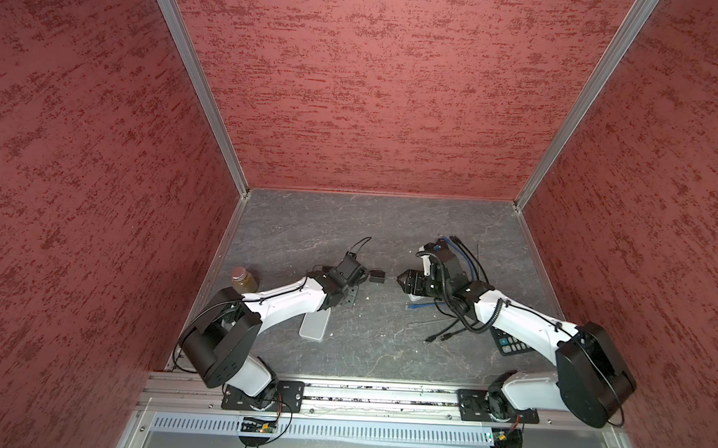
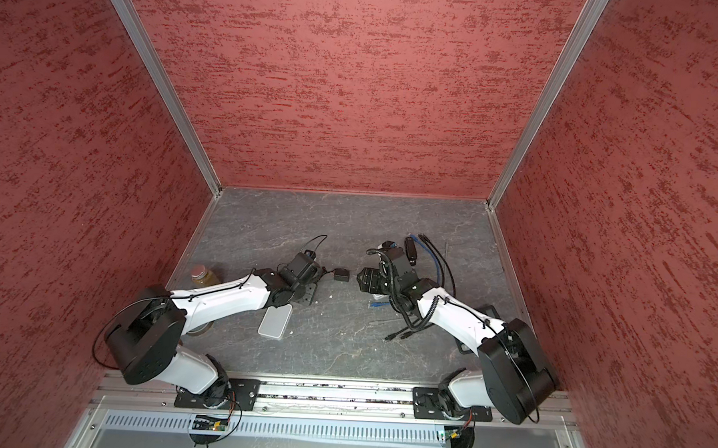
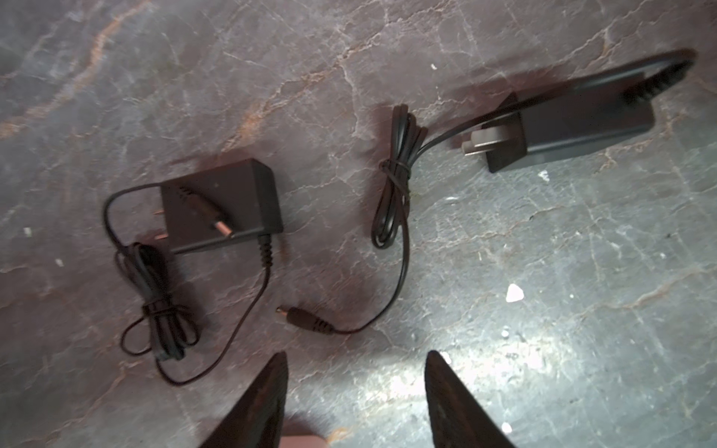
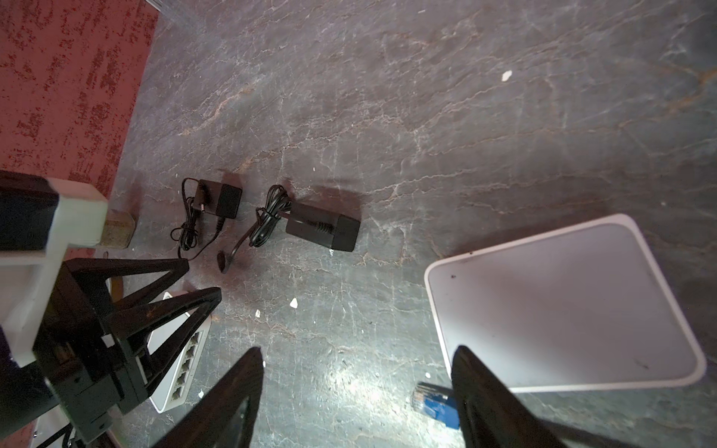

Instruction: Insert the plug into the switch port

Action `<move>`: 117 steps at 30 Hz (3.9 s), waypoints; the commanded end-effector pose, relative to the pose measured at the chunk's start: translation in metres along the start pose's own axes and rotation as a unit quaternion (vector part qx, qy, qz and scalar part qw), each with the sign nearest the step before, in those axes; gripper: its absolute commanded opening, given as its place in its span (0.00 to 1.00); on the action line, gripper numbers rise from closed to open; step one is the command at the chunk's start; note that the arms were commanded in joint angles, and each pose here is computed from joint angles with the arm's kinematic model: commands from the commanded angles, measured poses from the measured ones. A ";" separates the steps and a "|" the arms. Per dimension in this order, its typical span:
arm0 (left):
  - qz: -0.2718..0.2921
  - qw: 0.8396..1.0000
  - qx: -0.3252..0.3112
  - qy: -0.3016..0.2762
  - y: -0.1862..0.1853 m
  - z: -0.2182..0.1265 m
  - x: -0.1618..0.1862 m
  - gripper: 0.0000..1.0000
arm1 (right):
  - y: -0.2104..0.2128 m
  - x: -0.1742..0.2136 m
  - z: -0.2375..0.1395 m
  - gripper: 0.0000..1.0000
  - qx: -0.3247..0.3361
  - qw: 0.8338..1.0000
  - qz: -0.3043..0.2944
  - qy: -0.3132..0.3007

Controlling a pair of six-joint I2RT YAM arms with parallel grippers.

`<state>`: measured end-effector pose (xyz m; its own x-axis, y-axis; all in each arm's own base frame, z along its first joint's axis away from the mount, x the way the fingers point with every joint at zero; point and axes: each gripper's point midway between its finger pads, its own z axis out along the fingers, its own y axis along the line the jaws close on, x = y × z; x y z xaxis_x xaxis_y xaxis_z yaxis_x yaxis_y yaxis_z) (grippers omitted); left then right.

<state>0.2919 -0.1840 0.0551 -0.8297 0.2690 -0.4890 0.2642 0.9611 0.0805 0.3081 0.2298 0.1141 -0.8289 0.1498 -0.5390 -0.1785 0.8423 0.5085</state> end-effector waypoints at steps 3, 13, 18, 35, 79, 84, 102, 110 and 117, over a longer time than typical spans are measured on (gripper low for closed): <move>0.001 1.000 0.023 -0.008 -0.007 0.008 -0.018 0.45 | 0.011 -0.012 0.002 0.77 -0.014 1.000 -0.001 -0.017; 0.015 0.999 0.023 0.017 -0.009 0.029 -0.023 0.31 | 0.007 -0.011 0.005 0.78 -0.005 1.000 -0.010 -0.016; 0.010 0.999 0.037 0.015 -0.015 0.027 -0.033 0.09 | 0.005 -0.009 0.007 0.78 -0.005 1.000 -0.018 -0.016; -0.178 0.956 0.231 -0.029 -0.068 -0.015 -0.101 0.00 | 0.037 -0.004 -0.009 0.74 -0.122 0.989 -0.066 -0.054; -0.292 0.907 0.297 -0.065 -0.099 -0.014 -0.125 0.00 | 0.065 -0.012 0.032 0.41 -0.166 0.984 -0.026 -0.051; -0.293 0.906 0.298 -0.066 -0.098 -0.014 -0.125 0.00 | 0.066 -0.014 0.039 0.36 -0.165 0.985 -0.028 -0.050; -0.290 0.906 0.303 -0.062 -0.101 -0.013 -0.124 0.00 | 0.068 -0.016 0.052 0.23 -0.172 0.984 -0.019 -0.051; -0.291 0.905 0.303 -0.063 -0.100 -0.013 -0.125 0.00 | 0.068 -0.017 0.056 0.18 -0.173 0.984 -0.017 -0.050; -0.289 0.907 0.300 -0.065 -0.099 -0.012 -0.124 0.00 | 0.069 -0.016 0.058 0.08 -0.175 0.983 -0.015 -0.048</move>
<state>0.3636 -0.3112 0.1266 -0.8557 -0.3276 -0.4007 0.0511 0.7169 -0.6953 0.3326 0.3075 0.1065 -0.7855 0.1627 -0.5971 -0.3768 0.6397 0.6699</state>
